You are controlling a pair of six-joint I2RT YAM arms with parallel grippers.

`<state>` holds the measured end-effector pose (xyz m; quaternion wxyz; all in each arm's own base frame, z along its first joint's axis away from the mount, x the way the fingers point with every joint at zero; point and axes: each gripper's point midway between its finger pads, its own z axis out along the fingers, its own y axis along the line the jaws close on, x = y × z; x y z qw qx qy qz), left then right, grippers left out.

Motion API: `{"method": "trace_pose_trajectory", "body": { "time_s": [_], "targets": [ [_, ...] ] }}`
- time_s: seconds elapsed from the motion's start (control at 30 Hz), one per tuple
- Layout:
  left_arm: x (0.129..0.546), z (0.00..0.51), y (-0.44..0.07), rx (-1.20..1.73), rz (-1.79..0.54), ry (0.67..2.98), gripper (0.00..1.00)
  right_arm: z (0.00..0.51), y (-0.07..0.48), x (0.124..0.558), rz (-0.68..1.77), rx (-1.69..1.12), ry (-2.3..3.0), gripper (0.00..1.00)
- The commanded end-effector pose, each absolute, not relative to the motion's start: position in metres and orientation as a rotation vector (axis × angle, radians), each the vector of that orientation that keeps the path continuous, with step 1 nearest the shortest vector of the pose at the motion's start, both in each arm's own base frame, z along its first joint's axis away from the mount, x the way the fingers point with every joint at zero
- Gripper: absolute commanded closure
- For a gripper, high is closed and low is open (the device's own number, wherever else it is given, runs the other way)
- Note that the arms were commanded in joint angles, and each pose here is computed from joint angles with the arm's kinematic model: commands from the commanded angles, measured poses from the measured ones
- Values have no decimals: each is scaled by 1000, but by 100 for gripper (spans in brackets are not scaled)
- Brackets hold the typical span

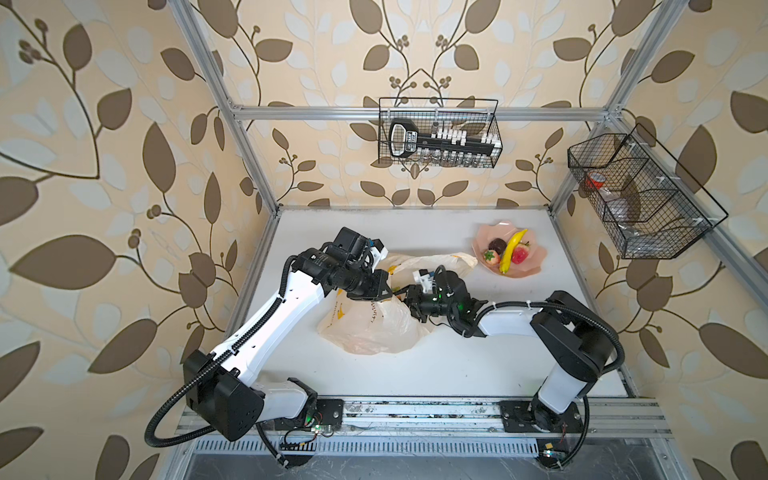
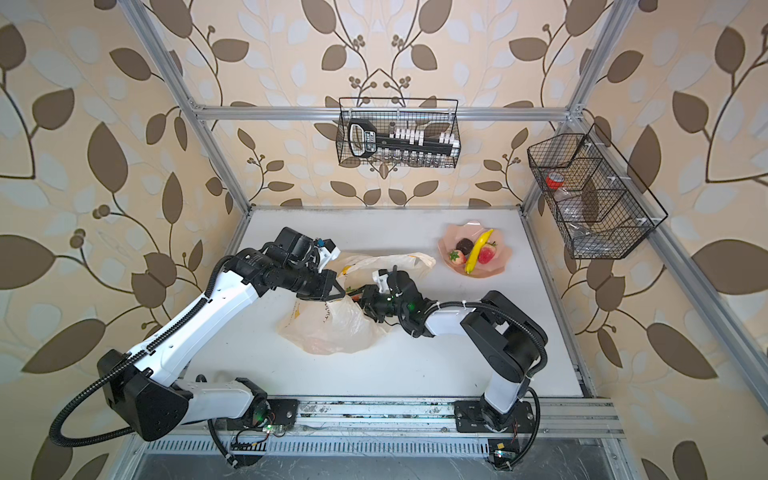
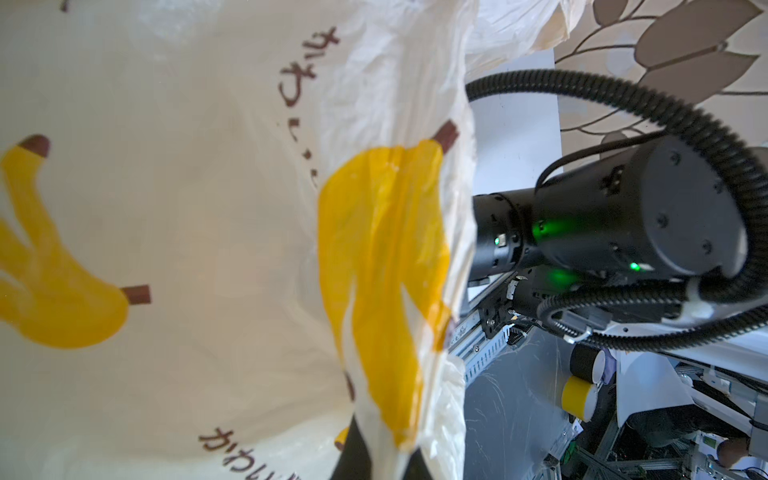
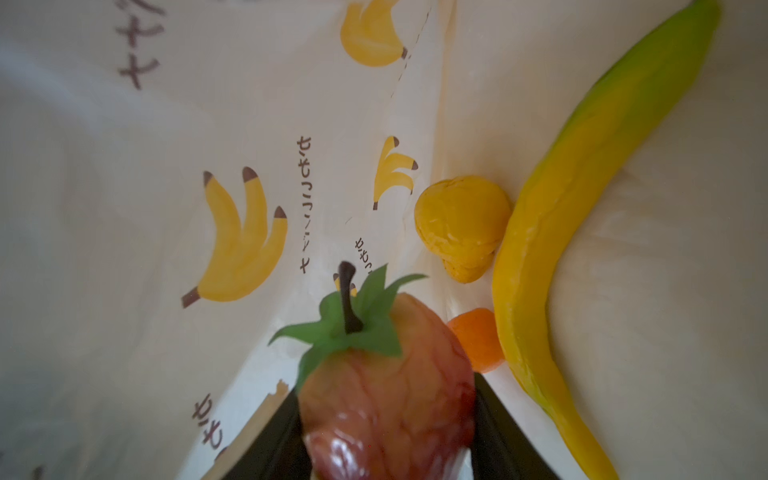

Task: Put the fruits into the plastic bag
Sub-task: 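Lower the strawberry into the bag held by the left gripper and release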

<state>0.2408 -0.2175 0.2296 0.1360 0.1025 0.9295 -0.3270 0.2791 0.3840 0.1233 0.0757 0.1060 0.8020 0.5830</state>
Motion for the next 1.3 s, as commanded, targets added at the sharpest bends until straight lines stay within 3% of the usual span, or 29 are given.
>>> {"method": "trace_pose_trajectory", "body": {
  "time_s": [0.0, 0.37, 0.87, 1.27],
  "targets": [
    [242, 251, -227, 325, -1016, 2628, 100, 126, 401, 273, 1810, 291, 2451, 64],
    [242, 249, -226, 321, -1013, 2632, 100, 103, 419, 264, 1766, 258, 2616, 53],
    [240, 246, -223, 319, -990, 2640, 100, 127, 422, 261, 1815, 168, 2580, 16],
    [240, 241, -220, 315, -970, 2650, 100, 144, 395, 261, 1723, 166, 2564, 9]
  ]
}}
